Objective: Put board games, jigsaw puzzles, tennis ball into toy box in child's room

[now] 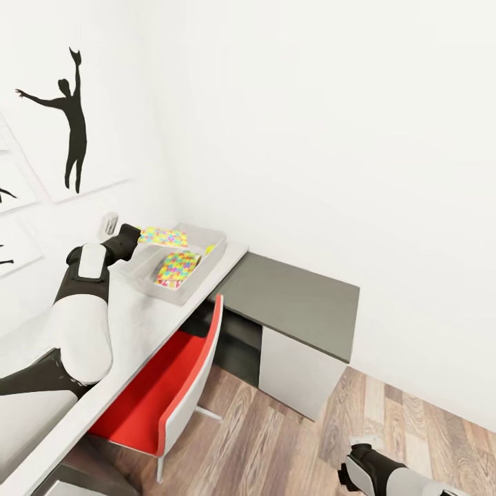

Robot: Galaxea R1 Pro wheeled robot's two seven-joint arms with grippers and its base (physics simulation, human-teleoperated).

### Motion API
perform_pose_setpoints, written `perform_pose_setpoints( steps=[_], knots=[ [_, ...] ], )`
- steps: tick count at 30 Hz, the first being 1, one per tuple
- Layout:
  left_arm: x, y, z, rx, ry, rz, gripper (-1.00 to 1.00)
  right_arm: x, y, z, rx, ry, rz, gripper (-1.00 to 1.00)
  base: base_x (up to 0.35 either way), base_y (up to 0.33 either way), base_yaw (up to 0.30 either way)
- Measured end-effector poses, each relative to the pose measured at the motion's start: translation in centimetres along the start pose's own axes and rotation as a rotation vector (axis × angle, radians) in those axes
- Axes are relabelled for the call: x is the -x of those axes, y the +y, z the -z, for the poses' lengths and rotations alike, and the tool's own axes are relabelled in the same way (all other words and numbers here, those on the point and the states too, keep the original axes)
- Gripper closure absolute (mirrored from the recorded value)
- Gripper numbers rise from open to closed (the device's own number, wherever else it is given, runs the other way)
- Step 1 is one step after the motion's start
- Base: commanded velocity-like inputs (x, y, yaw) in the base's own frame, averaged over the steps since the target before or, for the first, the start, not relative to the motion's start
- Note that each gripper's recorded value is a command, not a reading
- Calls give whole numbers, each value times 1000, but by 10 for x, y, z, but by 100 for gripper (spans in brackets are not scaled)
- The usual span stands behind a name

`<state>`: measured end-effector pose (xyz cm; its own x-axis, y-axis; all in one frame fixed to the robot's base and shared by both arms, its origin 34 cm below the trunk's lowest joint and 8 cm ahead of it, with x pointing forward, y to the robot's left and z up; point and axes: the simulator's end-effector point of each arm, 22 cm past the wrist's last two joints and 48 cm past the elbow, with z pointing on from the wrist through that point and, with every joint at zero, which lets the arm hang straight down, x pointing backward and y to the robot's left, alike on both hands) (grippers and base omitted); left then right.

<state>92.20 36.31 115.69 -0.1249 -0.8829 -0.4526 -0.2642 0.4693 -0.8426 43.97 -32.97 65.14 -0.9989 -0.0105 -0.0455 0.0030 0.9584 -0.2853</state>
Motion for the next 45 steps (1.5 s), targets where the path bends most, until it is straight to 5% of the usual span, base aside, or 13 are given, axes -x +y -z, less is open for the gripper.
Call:
perform_pose_setpoints(
  steps=[45],
  knots=[
    [-27, 46, -25, 58, 70, -9, 100, -48, 17, -23, 4, 92, 61, -100, 21, 0, 0]
  ],
)
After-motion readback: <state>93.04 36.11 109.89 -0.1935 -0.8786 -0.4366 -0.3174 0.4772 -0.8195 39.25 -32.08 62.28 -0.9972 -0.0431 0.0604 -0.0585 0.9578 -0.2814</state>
